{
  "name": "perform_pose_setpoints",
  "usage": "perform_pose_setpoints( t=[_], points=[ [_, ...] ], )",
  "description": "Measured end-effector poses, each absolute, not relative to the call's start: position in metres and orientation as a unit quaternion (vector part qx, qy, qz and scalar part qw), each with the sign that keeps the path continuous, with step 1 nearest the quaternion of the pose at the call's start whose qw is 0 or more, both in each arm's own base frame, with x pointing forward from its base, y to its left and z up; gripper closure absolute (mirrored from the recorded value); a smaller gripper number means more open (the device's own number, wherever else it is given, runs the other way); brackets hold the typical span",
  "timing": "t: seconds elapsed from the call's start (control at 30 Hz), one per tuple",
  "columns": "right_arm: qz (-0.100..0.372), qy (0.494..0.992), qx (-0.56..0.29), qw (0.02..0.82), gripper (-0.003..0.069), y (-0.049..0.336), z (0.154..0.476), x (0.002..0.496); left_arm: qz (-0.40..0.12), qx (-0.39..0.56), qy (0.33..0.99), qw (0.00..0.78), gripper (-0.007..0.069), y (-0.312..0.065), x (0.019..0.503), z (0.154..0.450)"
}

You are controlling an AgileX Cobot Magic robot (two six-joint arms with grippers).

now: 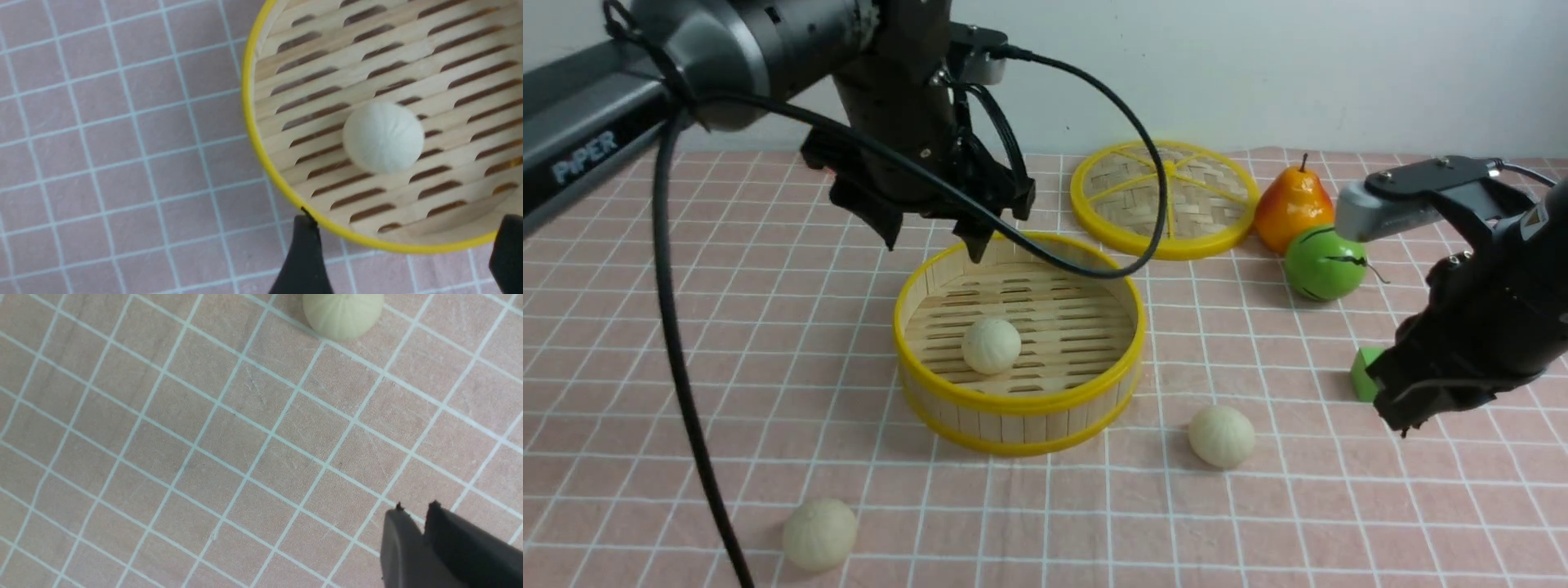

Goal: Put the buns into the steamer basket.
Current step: Use the left arm to grab a steamed stuffed bun

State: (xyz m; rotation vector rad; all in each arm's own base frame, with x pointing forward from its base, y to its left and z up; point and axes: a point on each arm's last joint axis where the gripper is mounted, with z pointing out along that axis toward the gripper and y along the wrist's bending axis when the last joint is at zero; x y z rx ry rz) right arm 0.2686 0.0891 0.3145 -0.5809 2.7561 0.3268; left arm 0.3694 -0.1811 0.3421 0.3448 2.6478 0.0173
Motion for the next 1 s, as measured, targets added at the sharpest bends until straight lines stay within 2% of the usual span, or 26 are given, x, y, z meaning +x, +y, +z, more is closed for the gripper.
perform_pose_setpoints(
  t=[0.13, 0.23, 0.37, 0.4, 0.43, 0.47, 0.5, 0.57, 0.83, 1.0],
  points=[
    [0.115, 0.961, -0.203, 0.149, 0.0568, 0.089, 0.314, 0.268, 0.004, 0.091, 0.97, 0.226, 0.0071, -0.152, 0.35, 0.348],
    [0.118, 0.961, -0.202, 0.149, 0.0564, 0.09, 0.314, 0.268, -0.007, 0.066, 0.975, 0.21, 0.0071, -0.131, 0.332, 0.336],
    [0.124, 0.959, -0.206, 0.15, 0.0561, 0.091, 0.315, 0.268, -0.037, 0.057, 0.982, 0.179, 0.0071, -0.123, 0.301, 0.295],
    [0.125, 0.959, -0.207, 0.15, 0.0561, 0.091, 0.315, 0.268, -0.039, 0.057, 0.981, 0.179, 0.0071, -0.124, 0.3, 0.296],
    [0.127, 0.958, -0.209, 0.15, 0.056, 0.091, 0.315, 0.268, -0.047, 0.055, 0.982, 0.174, 0.0071, -0.124, 0.294, 0.283],
    [0.133, 0.956, -0.212, 0.152, 0.0557, 0.093, 0.315, 0.267, -0.047, 0.049, 0.985, 0.156, 0.0071, -0.122, 0.285, 0.257],
    [0.134, 0.956, -0.213, 0.152, 0.0557, 0.093, 0.315, 0.267, -0.047, 0.049, 0.985, 0.156, 0.0071, -0.122, 0.285, 0.257],
    [0.144, 0.953, -0.219, 0.154, 0.0553, 0.095, 0.316, 0.267, -0.047, 0.032, 0.987, 0.149, 0.0071, -0.12, 0.28, 0.231],
    [0.154, 0.949, -0.226, 0.156, 0.0548, 0.097, 0.317, 0.267, -0.036, 0.031, 0.988, 0.146, 0.0071, -0.121, 0.287, 0.209],
    [0.154, 0.949, -0.227, 0.156, 0.0543, 0.097, 0.317, 0.267, -0.003, 0.025, 0.994, 0.103, 0.0071, -0.119, 0.289, 0.186]
  ],
)
